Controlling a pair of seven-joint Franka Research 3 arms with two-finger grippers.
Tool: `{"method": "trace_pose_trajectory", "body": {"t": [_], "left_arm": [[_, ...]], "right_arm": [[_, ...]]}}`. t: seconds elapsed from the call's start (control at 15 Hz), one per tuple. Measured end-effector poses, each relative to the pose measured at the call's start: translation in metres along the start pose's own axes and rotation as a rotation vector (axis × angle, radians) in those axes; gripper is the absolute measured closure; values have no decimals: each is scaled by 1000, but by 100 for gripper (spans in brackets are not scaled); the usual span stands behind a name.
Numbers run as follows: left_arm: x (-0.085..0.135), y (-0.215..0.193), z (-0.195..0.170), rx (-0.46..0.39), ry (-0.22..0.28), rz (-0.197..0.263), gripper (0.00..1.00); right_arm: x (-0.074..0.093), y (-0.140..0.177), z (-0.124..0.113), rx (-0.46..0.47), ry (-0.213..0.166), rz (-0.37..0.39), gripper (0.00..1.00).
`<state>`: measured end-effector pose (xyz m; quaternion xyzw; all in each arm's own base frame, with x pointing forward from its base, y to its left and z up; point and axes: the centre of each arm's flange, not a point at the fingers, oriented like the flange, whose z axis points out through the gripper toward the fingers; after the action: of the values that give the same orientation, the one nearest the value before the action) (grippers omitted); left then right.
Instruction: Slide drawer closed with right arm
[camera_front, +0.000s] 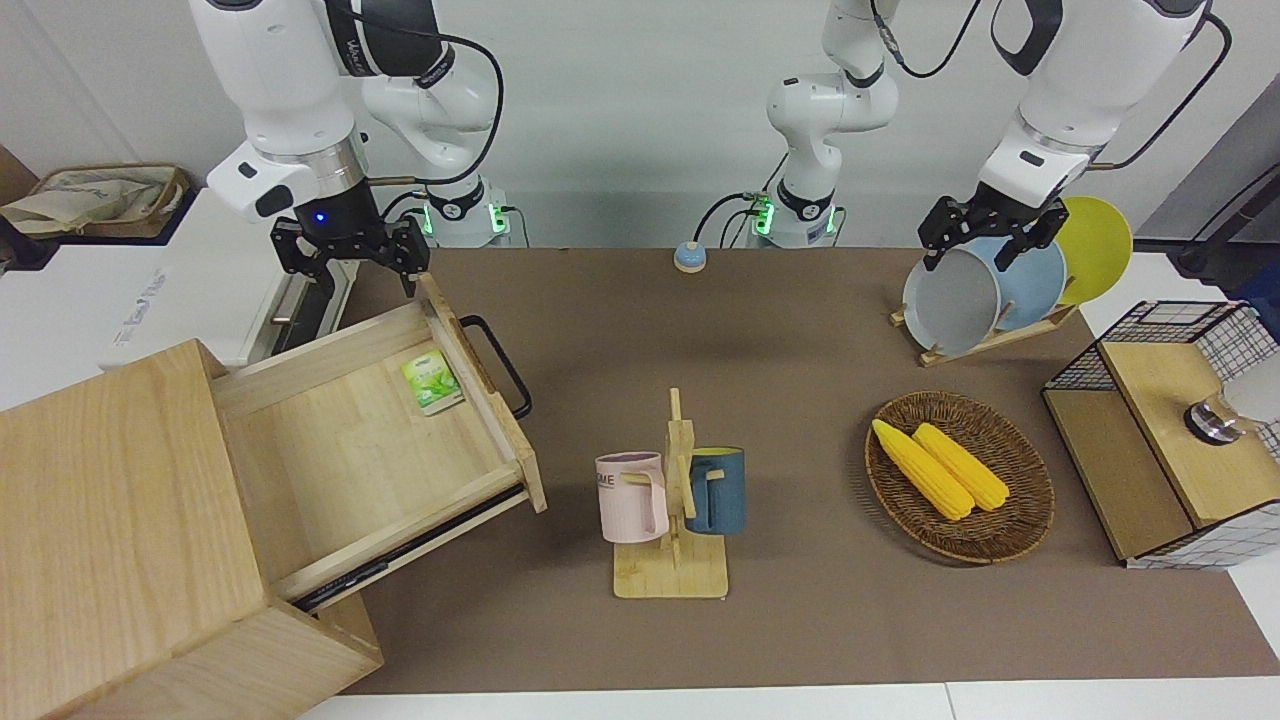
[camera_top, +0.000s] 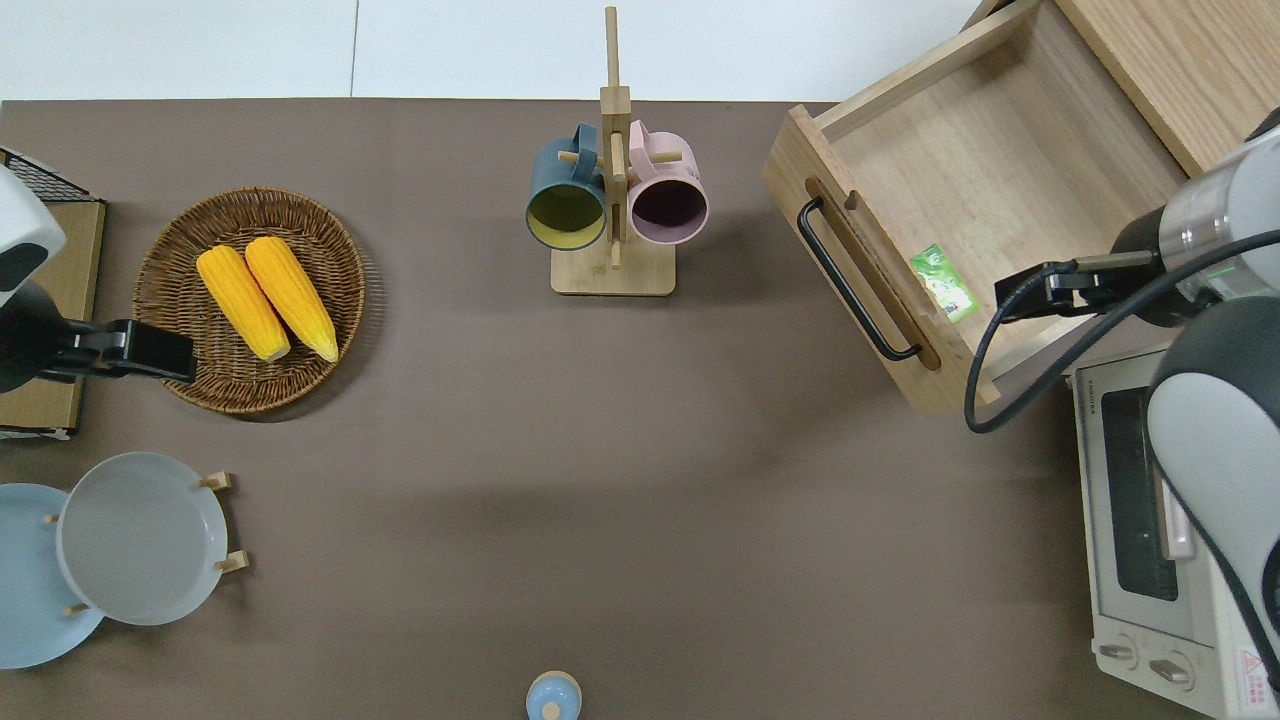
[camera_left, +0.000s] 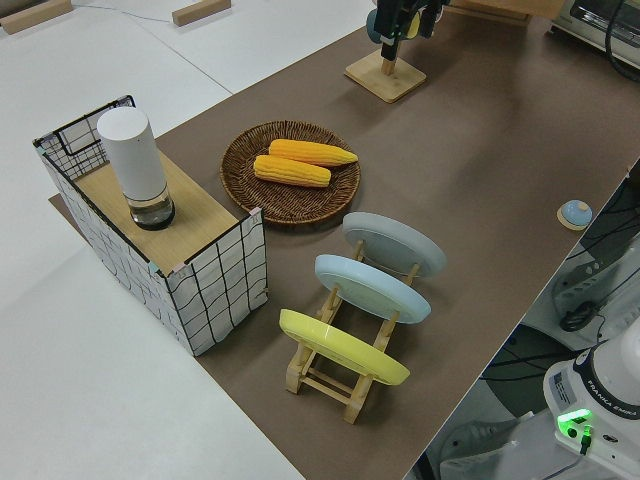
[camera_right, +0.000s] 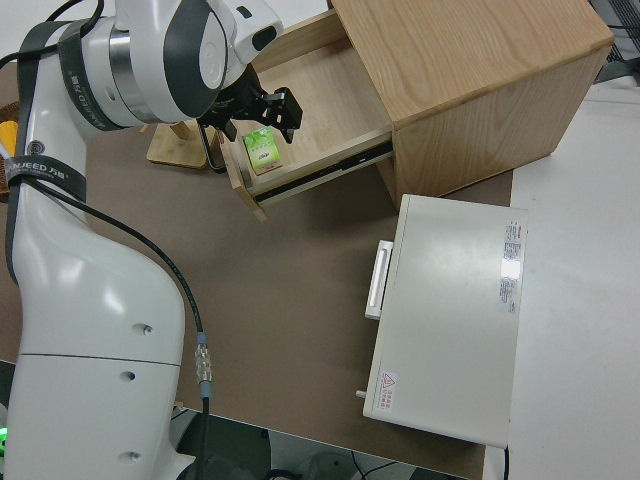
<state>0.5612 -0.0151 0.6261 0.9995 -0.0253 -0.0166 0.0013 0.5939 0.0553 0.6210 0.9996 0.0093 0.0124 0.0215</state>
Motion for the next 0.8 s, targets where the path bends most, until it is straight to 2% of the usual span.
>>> {"method": "trace_pose_trajectory", "body": {"t": [0.8], "left_arm": [[0,0,0,0,0,0,0]], "right_arm": [[-1,-1,-5,-6,10,-3,1]]}}
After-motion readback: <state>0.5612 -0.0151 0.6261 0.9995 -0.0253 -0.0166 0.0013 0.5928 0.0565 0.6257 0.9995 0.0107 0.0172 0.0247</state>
